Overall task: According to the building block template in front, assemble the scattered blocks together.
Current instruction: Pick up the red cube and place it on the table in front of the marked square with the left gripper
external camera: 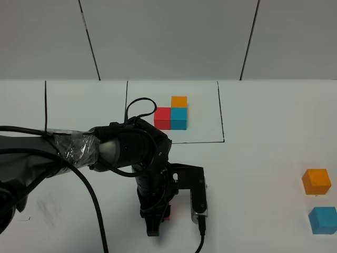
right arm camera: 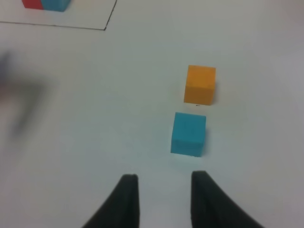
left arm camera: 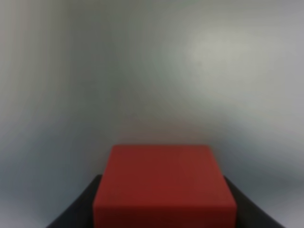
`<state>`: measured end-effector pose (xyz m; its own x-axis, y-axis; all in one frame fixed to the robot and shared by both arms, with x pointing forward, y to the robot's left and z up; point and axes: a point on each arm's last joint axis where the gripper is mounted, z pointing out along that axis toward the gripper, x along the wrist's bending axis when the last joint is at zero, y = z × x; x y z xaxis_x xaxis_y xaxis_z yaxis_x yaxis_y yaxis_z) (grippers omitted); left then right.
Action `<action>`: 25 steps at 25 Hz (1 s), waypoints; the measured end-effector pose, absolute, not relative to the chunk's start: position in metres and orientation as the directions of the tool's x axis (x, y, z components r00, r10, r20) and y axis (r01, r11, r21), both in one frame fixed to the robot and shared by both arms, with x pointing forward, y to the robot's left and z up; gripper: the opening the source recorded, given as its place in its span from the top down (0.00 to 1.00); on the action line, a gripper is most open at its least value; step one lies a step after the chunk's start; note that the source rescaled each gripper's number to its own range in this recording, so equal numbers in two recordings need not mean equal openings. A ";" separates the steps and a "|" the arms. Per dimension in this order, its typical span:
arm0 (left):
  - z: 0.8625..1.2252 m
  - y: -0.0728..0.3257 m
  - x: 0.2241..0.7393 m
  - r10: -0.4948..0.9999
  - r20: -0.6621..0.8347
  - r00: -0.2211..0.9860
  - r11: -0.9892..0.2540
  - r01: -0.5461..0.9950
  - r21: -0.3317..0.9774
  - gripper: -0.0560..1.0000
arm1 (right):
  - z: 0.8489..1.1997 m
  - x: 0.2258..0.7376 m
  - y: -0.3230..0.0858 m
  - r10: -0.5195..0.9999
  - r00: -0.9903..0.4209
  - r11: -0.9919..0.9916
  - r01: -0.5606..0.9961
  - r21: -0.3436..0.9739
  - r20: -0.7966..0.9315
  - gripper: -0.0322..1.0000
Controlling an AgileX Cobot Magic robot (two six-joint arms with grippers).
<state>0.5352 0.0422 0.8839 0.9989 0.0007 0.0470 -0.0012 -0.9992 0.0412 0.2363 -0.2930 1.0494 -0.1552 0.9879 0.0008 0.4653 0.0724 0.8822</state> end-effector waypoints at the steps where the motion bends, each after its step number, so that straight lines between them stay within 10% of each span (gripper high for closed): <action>1: 0.884 0.042 0.535 0.001 0.045 0.999 -0.999 -0.001 0.039 0.93 | 1.049 0.236 -0.293 0.988 -0.155 0.072 0.465 0.882 0.001 0.97; 11: 0.884 0.043 0.534 0.002 0.031 1.000 -1.000 0.001 0.027 0.89 | 1.049 0.236 -0.293 0.988 -0.155 0.072 0.465 0.882 0.001 0.97; 19: 0.885 0.043 0.533 0.013 0.024 1.000 -0.999 0.012 0.038 0.11 | 1.049 0.236 -0.293 0.988 -0.155 0.072 0.465 0.882 0.001 0.97; 25: 0.924 0.043 0.532 0.027 0.097 0.995 -0.994 0.017 0.105 0.00 | 1.049 0.236 -0.293 0.988 -0.155 0.072 0.465 0.882 0.001 0.97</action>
<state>0.5324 0.0432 0.9244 0.9949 0.0272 0.0972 0.0170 -0.9943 0.1049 0.2363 -0.2930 1.0494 -0.1552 0.9879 0.0008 0.4653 0.0724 0.8822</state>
